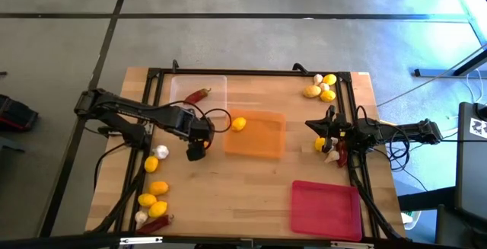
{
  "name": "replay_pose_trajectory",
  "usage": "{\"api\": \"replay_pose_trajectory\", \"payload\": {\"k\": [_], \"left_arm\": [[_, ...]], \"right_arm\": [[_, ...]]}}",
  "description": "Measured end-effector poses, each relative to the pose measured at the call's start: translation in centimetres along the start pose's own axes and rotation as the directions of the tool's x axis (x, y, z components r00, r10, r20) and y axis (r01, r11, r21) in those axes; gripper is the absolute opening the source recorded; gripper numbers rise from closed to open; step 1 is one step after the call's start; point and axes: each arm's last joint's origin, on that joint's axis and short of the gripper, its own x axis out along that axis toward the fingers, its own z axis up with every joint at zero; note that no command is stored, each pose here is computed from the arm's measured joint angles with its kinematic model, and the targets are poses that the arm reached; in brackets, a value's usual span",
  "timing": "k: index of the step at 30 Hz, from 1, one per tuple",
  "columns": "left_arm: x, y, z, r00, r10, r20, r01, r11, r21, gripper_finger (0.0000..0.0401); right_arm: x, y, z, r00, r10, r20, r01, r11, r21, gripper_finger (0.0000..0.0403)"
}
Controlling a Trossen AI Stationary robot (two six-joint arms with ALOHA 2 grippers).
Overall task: Sort produce into baskets
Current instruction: Put the lemon into the orange bin
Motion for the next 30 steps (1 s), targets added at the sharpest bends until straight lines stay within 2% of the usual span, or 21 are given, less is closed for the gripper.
{"api": "replay_pose_trajectory", "payload": {"k": [5, 14, 20, 24, 30], "left_arm": [[1.1, -0.4, -0.6, 1.000, -0.002, -0.008, 0.002, 1.000, 0.019, 0.0254], [4.5, -1.0, -2.1, 1.000, -0.020, 0.022, 0.018, 0.997, 0.070, 0.0249], [6.6, -0.8, -3.0, 0.999, -0.031, 0.036, 0.029, 0.998, 0.052, 0.0251], [7.6, -0.9, -3.2, 0.993, -0.046, 0.108, 0.043, 0.999, 0.029, 0.0251], [8.1, -0.9, -3.4, 0.991, -0.050, 0.128, 0.047, 0.999, 0.022, 0.0243]], "right_arm": [[0.0, 0.0, 0.0, 1.000, 0.000, 0.000, 0.000, 1.000, 0.000, 0.0005], [0.0, 0.0, 0.0, 1.000, 0.000, 0.000, 0.000, 1.000, 0.000, 0.0005], [0.0, 0.0, 0.0, 1.000, 0.000, 0.000, 0.000, 1.000, 0.000, 0.0005], [0.0, 0.0, 0.0, 1.000, 0.000, 0.000, 0.000, 1.000, 0.000, 0.0005], [0.0, 0.0, 0.0, 1.000, 0.000, 0.001, 0.000, 1.000, 0.000, 0.0005]]}}
